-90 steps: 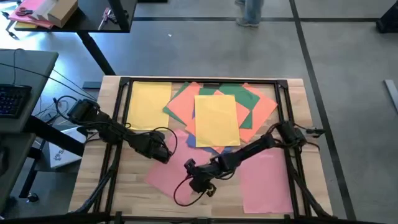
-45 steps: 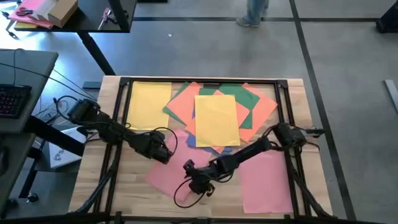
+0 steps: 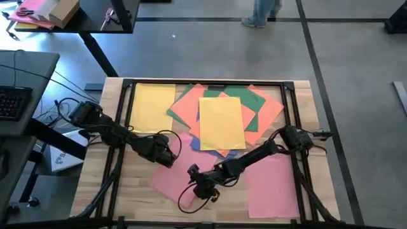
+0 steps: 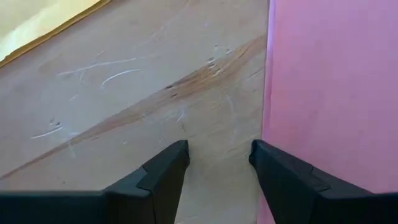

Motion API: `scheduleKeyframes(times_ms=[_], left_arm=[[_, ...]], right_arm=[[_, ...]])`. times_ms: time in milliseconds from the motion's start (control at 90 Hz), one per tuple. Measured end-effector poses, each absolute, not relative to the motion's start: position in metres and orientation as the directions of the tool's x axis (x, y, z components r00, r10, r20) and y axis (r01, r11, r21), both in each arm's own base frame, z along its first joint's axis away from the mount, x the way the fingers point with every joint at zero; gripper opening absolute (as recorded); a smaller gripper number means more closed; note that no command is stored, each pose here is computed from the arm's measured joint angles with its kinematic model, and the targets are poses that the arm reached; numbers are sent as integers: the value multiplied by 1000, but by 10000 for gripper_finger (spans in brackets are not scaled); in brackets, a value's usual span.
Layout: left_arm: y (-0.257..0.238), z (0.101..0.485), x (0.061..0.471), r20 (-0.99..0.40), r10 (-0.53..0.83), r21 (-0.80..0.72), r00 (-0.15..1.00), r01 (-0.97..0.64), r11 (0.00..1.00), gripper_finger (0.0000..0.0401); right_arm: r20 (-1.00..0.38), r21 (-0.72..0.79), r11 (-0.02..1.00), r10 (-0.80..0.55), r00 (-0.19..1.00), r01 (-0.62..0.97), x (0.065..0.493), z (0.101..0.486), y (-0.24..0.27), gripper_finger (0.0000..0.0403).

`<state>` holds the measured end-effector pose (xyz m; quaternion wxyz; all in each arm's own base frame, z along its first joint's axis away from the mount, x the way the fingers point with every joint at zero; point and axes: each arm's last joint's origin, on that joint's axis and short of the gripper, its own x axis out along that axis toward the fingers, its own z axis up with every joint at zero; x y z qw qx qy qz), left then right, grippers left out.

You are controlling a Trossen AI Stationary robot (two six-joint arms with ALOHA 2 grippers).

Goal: Organize paper
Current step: Stack the pink paper on top of the other pink paper

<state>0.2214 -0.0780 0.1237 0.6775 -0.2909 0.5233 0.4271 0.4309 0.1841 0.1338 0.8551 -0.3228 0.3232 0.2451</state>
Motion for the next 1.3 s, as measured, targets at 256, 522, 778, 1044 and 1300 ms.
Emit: scheduleKeyframes(times_ms=[256, 522, 778, 1044, 1300], left_arm=[[-78, 124, 223, -954, 282, 43, 102, -884, 466, 179], [-78, 124, 223, -954, 280, 42, 105, -880, 473, 179], [-78, 124, 223, -954, 279, 37, 109, -881, 472, 179], [-78, 124, 224, -953, 280, 35, 113, -881, 472, 179], [-78, 124, 224, -952, 283, 37, 115, -876, 480, 179]], right_arm=[[-668, -461, 675, 164, 726, -576, 442, 153, 181, 255], [-680, -434, 676, 188, 709, -596, 443, 154, 179, 255], [-718, -279, 794, 201, 667, -541, 444, 146, 170, 211], [-713, -266, 811, 198, 673, -521, 445, 150, 166, 83], [-769, -178, 802, 248, 589, -570, 444, 161, 168, 6]])
